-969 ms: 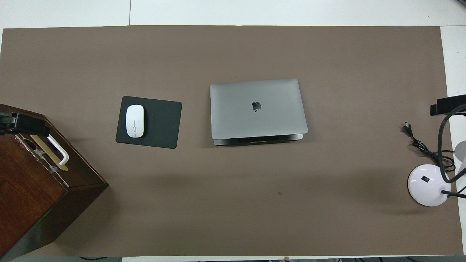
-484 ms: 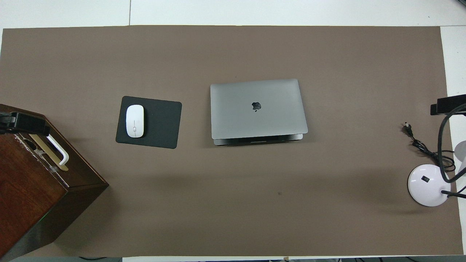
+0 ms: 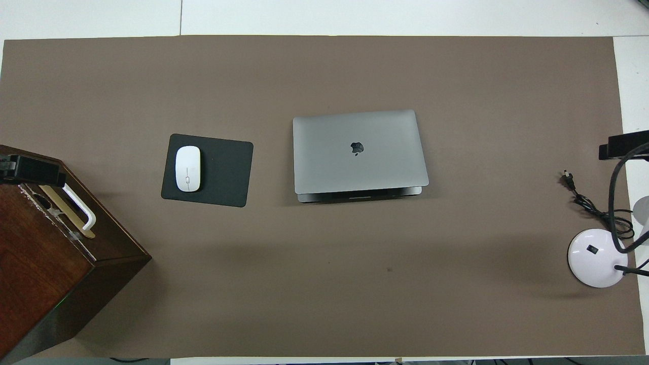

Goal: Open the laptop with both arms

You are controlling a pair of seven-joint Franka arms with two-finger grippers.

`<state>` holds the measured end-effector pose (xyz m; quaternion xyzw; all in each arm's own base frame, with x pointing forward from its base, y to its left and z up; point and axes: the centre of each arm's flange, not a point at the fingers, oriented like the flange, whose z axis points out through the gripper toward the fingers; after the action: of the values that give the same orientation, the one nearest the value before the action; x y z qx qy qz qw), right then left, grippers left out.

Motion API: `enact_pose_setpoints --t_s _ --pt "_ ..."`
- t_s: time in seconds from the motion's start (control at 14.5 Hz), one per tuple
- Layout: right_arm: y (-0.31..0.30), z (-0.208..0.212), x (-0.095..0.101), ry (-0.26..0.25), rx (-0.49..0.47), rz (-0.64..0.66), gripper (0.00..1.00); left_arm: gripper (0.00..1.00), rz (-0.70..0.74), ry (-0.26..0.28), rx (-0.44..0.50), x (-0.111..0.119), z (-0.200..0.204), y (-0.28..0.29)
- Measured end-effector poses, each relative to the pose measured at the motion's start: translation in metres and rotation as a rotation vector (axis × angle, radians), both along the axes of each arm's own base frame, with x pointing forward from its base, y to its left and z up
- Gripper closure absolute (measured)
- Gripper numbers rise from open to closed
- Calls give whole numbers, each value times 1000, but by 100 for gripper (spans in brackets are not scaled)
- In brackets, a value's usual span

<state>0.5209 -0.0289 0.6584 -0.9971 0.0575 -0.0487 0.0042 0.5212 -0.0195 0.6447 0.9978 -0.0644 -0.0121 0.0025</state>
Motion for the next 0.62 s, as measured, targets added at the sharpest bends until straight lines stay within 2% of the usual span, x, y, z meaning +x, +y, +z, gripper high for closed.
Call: enact_pose_setpoints --t_s 0.28,0.48,0.55,0.62 --pt "55 0 0 0 12 -108 0 0 -4 -42 -2 5 2 -2" --pt "104 4 -3 -12 83 -234 0 0 -13 -80 -7 10 -1 -8" --pt "120 6 -3 -24 111 -280 0 7 -22 -89 -10 12 -3 -13" --pt "135 7 -4 -34 139 -329 0 22 -33 -95 -11 12 -5 -19"
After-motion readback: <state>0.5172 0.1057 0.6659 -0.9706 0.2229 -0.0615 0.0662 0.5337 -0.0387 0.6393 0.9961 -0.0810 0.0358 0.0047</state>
